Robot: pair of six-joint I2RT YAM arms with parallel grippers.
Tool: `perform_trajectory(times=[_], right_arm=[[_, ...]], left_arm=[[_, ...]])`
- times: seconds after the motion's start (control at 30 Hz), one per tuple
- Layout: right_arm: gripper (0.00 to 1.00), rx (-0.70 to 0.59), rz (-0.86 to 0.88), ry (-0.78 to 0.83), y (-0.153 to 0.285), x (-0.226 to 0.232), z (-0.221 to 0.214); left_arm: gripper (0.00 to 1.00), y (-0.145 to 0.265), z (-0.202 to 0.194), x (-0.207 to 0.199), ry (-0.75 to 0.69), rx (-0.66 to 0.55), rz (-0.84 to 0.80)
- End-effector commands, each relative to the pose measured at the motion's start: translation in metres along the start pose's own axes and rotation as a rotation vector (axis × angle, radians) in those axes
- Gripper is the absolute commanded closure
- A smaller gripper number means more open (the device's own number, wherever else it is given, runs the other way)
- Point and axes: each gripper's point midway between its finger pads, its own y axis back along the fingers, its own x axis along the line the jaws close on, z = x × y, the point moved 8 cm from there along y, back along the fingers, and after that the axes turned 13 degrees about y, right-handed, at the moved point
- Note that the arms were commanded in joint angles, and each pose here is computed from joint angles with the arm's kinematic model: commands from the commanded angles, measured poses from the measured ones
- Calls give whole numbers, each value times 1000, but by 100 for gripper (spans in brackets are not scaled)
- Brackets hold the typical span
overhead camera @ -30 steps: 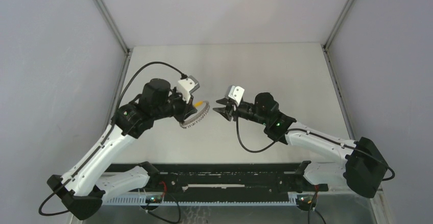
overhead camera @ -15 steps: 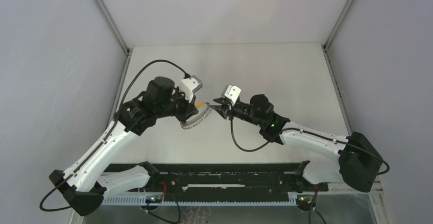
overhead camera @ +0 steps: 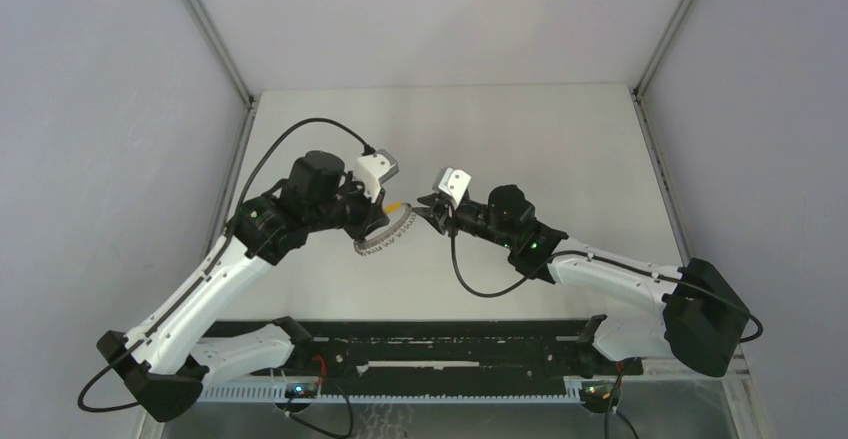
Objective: Put the keys on the keyring
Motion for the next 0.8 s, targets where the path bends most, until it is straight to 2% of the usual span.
perform_trajectory(times=[0.0,0.2,0.57,0.63,0.77], right_arm=[[75,-4,36,4,2,5,1],[75,0,46,11,1,5,0],[82,-7,15,20,0,2,2],[84,-9,18,22,1,2,2],[97,-9,28,31,2,2,3]], left_arm=[[100,17,25,-10,-13,-104,-26],[100,18,26,-11,-14,-105,-35],[100,18,24,-13,-18,-97,-50],[100,18,24,-13,-23,-94,-51],[100,18,22,-12,-25,-93,-41]])
